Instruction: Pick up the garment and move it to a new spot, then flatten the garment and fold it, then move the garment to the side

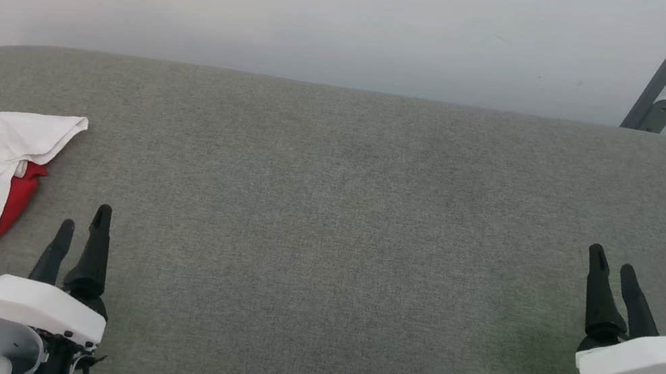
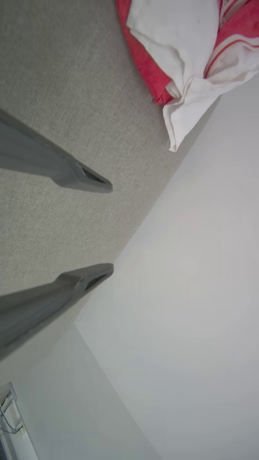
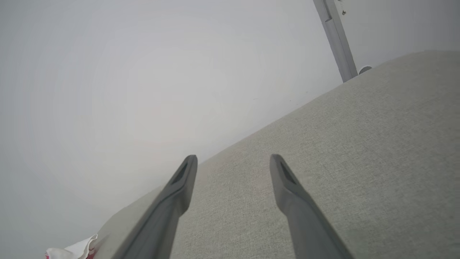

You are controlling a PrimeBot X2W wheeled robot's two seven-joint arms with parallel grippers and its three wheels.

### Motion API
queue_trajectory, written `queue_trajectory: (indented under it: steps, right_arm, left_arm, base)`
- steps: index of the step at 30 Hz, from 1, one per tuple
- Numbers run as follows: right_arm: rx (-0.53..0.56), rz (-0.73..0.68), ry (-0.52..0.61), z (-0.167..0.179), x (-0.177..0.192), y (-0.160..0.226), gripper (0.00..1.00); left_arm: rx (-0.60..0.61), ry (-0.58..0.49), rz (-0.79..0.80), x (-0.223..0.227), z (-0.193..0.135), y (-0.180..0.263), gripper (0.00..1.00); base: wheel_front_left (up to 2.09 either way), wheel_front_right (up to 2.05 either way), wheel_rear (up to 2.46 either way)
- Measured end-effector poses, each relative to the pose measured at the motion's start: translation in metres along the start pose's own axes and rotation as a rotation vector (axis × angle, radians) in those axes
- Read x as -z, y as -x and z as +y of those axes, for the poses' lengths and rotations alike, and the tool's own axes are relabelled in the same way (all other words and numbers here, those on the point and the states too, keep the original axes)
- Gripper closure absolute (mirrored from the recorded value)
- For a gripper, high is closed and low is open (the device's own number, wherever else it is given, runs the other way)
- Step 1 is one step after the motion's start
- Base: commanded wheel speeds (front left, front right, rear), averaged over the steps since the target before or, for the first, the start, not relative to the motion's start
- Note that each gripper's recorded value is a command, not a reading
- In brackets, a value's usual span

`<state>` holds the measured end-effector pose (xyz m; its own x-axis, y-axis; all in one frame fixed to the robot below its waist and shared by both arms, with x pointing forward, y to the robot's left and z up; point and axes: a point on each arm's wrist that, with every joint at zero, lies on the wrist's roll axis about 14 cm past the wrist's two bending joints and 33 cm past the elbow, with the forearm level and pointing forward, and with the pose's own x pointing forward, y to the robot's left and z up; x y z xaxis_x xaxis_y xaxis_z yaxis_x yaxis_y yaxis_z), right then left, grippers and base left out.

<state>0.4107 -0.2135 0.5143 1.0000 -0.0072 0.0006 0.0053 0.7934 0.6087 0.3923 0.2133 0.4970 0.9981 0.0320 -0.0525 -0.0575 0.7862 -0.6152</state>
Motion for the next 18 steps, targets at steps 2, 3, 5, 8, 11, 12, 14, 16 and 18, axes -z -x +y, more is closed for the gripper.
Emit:
queue_trajectory:
  steps: [2, 3, 5, 8, 11, 12, 14, 16, 18]
  right_arm:
    - [-0.005, -0.001, 0.047, 0.0009, -0.0007, -0.0002, 0.0]
    - [-0.006, -0.002, 0.067, 0.0011, -0.0009, 0.0, 0.0]
    - [-0.009, -0.007, 0.107, 0.0015, -0.0022, 0.0001, 0.0]
    - [-0.015, -0.015, 0.162, 0.0029, -0.0047, -0.0005, 0.0]
    - [-0.018, -0.019, 0.217, 0.0032, -0.0057, -0.0004, 0.0]
    - [-0.019, -0.021, 0.233, 0.0033, -0.0061, -0.0003, 0.0]
    - [-0.02, -0.026, 0.267, 0.0032, -0.0071, -0.0004, 0.0]
    - [-0.016, -0.029, 0.295, 0.0021, -0.0076, -0.0003, 0.0]
    - [-0.016, -0.031, 0.325, 0.0022, -0.0076, -0.0004, 0.0]
  left_arm:
    - [0.006, -0.035, -0.004, -0.0012, -0.0007, -0.0001, 0.0]
    - [0.009, -0.052, -0.006, -0.0014, -0.0017, -0.0002, 0.0]
    - [0.017, -0.084, -0.004, -0.0006, -0.0036, -0.0003, 0.0]
    - [0.021, -0.128, -0.006, -0.0005, -0.0045, -0.0004, 0.0]
    - [0.024, -0.173, -0.005, 0.0007, -0.0046, -0.0005, 0.0]
    - [0.026, -0.184, -0.005, 0.0013, -0.0049, -0.0005, 0.0]
    - [0.029, -0.217, 0.001, 0.0031, -0.0047, -0.0006, 0.0]
    - [0.028, -0.24, -0.001, 0.0028, -0.0037, -0.0009, 0.0]
    - [0.027, -0.264, -0.004, 0.0023, -0.0029, -0.0011, 0.0]
  base:
    - [0.0, 0.0, 0.0]
    - [0.0, 0.0, 0.0]
    - [0.0, 0.0, 0.0]
    - [0.0, 0.0, 0.0]
    - [0.0, 0.0, 0.0]
    - [0.0, 0.0, 0.0]
    - [0.0, 0.0, 0.0]
    - [0.0, 0.0, 0.0]
    - [0.0, 0.0, 0.0]
